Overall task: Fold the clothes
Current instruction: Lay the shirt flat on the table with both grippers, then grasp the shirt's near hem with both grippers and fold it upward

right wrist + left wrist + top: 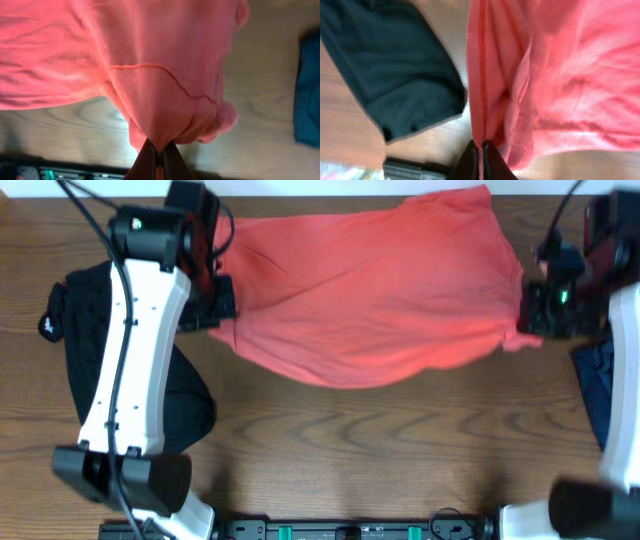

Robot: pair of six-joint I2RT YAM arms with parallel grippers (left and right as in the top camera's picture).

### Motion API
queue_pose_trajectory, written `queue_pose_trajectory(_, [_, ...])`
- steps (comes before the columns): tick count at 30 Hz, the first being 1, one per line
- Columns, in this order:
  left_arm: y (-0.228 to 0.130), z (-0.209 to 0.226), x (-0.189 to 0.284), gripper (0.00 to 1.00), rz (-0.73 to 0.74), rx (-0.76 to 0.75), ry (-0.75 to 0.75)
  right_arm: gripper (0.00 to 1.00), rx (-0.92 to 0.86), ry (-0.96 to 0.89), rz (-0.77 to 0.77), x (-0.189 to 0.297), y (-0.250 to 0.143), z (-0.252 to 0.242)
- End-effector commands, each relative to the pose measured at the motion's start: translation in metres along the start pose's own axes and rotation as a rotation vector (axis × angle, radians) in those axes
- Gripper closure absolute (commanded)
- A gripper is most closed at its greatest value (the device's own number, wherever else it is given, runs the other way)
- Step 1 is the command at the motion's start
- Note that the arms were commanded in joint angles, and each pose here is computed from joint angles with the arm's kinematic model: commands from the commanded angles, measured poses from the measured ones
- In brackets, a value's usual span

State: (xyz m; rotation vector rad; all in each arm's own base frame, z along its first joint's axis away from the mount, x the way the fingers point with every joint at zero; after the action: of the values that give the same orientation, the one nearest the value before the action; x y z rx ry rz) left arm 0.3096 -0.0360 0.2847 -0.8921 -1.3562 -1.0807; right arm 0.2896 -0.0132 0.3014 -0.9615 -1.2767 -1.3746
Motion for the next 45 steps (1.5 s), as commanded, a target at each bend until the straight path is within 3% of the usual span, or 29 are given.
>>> queue_pose_trajectory(1, [-0.036,0.024,0.003,0.94,0.038,0.066,0.065,0.99,-0.093,-0.061,-0.037,0.003,-0.041,-0.003])
queue_pose_trajectory(10, [-0.106,0.056,-0.016,0.94,-0.081,0.189,-0.002,0.99,-0.207,-0.097,-0.047,-0.020,-0.129,-0.009])
queue_pose_trajectory(17, [-0.124,0.061,-0.048,0.94,-0.105,0.224,-0.018,0.99,-0.201,-0.096,-0.037,-0.031,-0.122,-0.013])
queue_pose_trajectory(29, [-0.075,0.041,-0.093,0.94,-0.189,0.226,-0.001,0.99,-0.194,-0.060,0.084,-0.081,-0.080,-0.032])
queue_pose_trajectory(45, [-0.015,0.015,-0.150,0.94,-0.247,0.234,0.036,0.99,-0.196,-0.005,0.055,-0.154,-0.022,-0.054])
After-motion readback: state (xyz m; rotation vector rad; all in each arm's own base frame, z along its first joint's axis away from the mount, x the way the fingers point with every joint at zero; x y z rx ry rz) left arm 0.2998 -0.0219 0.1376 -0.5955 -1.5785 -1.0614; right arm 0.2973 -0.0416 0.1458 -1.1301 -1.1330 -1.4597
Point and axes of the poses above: each gripper's point midway between its finger pads, its own x axis back along the fingers, its own z axis along the line the jaws close on, y = z × x, the point moved 5 cm from there along x, back along the fingers, and after that the axes turned 8 degrees about x, right-handed, at the moved point
